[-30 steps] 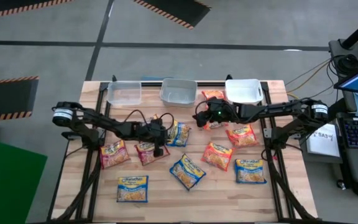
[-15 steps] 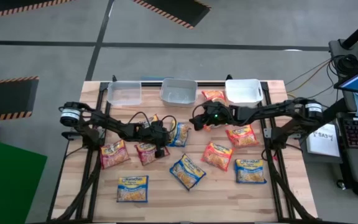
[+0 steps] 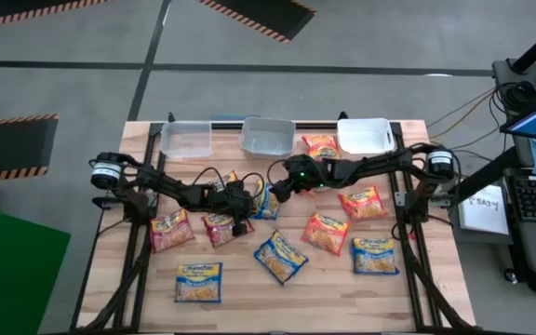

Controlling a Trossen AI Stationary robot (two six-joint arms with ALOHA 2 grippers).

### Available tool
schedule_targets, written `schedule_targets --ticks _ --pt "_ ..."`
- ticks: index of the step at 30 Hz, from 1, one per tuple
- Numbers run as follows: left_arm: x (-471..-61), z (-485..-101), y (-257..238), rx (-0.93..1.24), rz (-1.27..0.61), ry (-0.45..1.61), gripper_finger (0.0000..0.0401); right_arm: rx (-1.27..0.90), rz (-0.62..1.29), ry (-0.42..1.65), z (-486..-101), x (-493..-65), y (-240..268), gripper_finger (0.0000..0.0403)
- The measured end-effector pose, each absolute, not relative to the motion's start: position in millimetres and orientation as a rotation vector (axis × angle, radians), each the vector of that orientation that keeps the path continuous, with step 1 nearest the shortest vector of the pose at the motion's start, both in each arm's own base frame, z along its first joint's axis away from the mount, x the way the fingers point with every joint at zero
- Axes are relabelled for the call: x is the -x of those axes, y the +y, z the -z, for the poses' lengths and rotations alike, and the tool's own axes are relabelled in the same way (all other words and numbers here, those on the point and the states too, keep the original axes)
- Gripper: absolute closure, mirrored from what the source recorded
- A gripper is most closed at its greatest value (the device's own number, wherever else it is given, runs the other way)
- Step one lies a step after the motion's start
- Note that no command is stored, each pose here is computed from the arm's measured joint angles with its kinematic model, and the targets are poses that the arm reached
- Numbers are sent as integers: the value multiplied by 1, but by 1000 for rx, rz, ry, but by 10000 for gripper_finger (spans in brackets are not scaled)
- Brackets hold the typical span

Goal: Sort Maruchan noodles
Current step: Put the blue noodle pack into the white bin

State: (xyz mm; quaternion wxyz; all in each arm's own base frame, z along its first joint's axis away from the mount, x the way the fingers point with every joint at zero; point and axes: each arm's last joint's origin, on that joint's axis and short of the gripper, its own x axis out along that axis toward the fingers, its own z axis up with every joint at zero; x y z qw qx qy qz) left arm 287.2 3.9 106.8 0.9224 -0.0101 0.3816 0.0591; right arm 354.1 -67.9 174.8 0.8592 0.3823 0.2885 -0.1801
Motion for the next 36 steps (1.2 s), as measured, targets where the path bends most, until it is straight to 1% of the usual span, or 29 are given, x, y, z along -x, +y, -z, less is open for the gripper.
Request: schedule_targets --ticks 8,14,20,27,36 --pt "-287 -107 4 21 -122 785 363 -731 401 732 -180 -366 -71 119" --pt "-287 -106 4 21 -122 785 363 -725 411 743 -180 -363 -77 119" --pt "-287 -106 4 21 -122 786 363 -758 396 775 -170 -356 -83 119" --pt "-287 -106 4 21 -122 782 363 -776 354 735 -167 -356 -82 119" --pt "-287 -106 4 12 -142 781 363 -799 352 706 -156 -353 -81 119"
